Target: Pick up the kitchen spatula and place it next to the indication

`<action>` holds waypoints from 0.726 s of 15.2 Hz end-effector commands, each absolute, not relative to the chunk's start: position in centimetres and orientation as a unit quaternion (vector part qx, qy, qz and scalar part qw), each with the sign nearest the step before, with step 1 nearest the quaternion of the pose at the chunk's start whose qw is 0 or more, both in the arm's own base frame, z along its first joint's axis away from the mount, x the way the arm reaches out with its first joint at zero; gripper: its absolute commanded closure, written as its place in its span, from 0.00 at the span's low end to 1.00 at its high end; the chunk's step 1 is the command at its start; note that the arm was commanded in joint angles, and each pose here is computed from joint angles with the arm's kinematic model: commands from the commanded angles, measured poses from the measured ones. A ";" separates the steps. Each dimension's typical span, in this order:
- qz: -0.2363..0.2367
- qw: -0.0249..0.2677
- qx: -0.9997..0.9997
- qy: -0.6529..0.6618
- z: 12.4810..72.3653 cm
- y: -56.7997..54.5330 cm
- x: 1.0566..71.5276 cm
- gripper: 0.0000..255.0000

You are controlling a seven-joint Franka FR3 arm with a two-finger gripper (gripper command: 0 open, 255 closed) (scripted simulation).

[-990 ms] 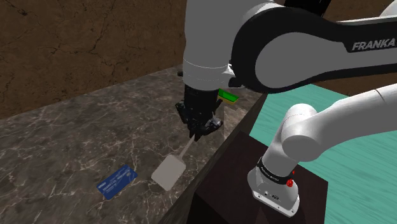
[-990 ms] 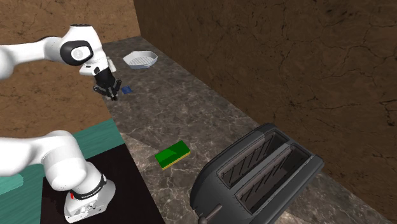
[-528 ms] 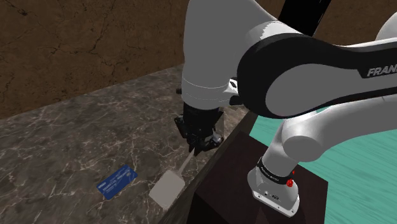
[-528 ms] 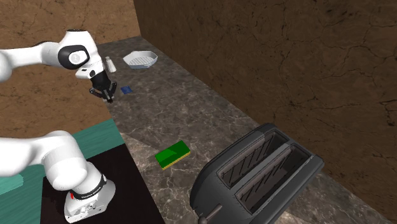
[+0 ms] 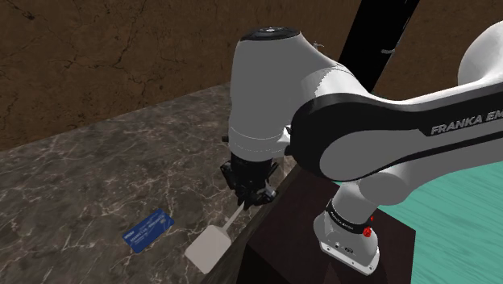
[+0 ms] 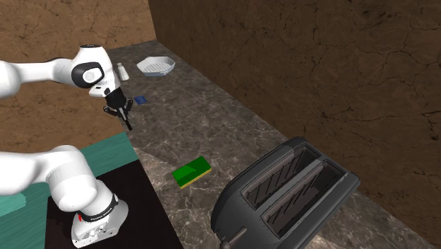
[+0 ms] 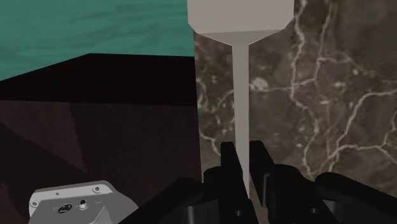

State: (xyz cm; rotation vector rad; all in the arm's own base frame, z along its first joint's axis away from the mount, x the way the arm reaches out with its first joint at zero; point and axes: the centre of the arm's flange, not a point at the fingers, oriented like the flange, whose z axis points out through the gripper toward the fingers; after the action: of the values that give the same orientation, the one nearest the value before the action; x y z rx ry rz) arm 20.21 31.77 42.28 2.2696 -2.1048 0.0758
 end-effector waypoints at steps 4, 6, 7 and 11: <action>0.025 0.022 0.733 -0.680 41.3 31.8 20.3 1.00; 0.025 0.022 0.733 -0.680 41.3 31.8 20.3 1.00; 0.025 0.022 0.733 -0.680 41.3 31.8 20.3 1.00; 0.025 0.022 0.733 -0.680 41.3 31.8 20.3 0.00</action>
State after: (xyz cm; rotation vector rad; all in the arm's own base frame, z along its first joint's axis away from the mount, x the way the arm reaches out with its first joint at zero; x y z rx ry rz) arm 20.32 31.84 41.27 2.2699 -2.1052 0.0759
